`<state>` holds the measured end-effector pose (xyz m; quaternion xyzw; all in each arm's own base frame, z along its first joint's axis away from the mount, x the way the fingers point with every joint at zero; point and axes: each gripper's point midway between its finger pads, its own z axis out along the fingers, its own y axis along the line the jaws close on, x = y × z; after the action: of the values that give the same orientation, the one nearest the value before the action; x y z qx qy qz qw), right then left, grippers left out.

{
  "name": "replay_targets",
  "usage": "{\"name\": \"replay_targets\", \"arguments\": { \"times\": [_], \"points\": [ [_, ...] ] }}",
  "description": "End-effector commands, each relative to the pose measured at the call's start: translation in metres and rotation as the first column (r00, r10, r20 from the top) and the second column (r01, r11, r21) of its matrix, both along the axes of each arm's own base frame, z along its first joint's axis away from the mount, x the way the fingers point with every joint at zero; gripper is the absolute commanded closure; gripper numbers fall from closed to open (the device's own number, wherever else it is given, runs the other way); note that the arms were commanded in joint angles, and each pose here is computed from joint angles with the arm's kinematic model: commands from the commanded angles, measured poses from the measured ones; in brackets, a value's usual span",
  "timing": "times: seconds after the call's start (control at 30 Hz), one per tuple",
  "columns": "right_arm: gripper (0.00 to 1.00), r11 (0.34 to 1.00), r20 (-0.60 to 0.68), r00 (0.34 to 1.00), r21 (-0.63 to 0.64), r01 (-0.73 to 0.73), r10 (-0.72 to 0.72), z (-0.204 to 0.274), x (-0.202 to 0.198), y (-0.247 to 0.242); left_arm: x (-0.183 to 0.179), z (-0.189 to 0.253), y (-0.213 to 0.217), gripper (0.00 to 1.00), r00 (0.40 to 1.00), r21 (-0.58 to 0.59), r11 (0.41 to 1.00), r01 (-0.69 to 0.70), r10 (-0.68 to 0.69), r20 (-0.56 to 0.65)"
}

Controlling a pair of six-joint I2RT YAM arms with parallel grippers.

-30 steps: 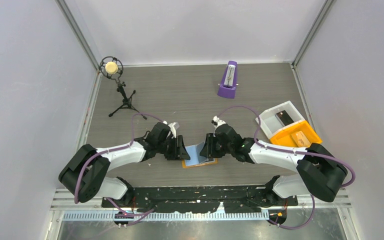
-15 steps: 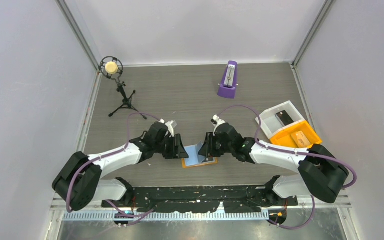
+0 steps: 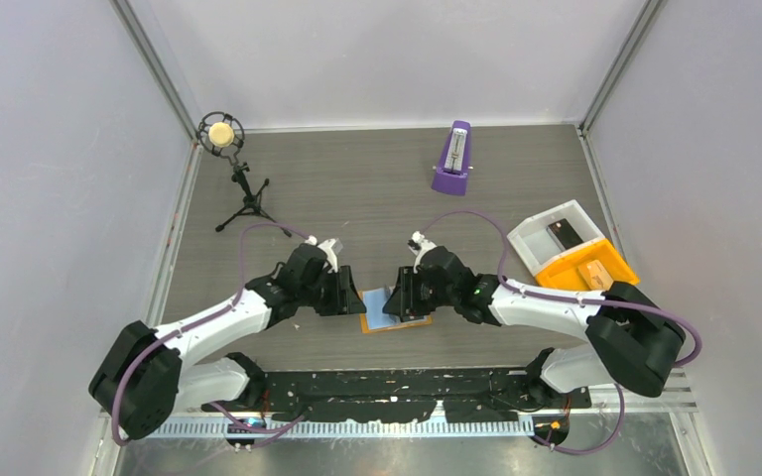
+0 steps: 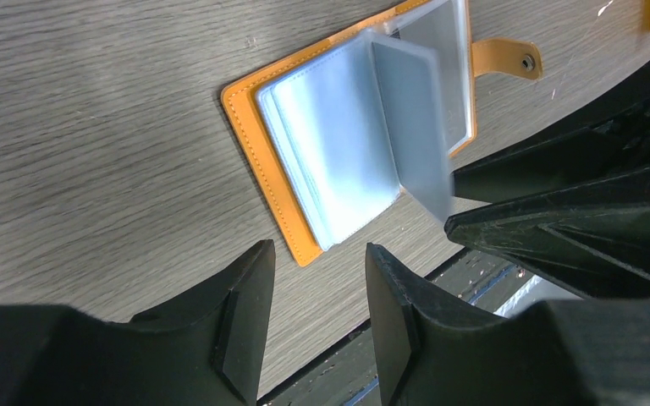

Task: Take the credit cards out of the card holder
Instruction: Remove the credit card from the card holder.

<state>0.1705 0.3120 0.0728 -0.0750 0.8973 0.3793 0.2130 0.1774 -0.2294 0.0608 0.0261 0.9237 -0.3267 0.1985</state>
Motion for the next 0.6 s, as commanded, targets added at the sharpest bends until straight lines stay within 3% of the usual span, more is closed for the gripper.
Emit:
{"name": "replay_targets", "arguments": {
  "times": [0.0,0.37,0.57],
  "points": [
    [0.61,0.996,0.047,0.999,0.081,-0.022,0.018,0.027,0.008,0.019,0.01,0.02,-0.001,0.54,0.998,-0.009,1.0,-0.01,0.011,0.067],
    [0.62,1.0,0.072,0.997,0.03,0.004,-0.006,0.025,0.014,0.011,0.012,0.027,-0.009,0.56,0.996,-0.035,0.999,0.024,-0.021,0.081],
    [0.66,0.999,0.074,0.996,-0.001,0.042,-0.042,0.019,0.023,0.005,0.014,0.03,-0.021,0.77,0.997,-0.076,0.996,0.052,-0.048,0.062]
  ]
}}
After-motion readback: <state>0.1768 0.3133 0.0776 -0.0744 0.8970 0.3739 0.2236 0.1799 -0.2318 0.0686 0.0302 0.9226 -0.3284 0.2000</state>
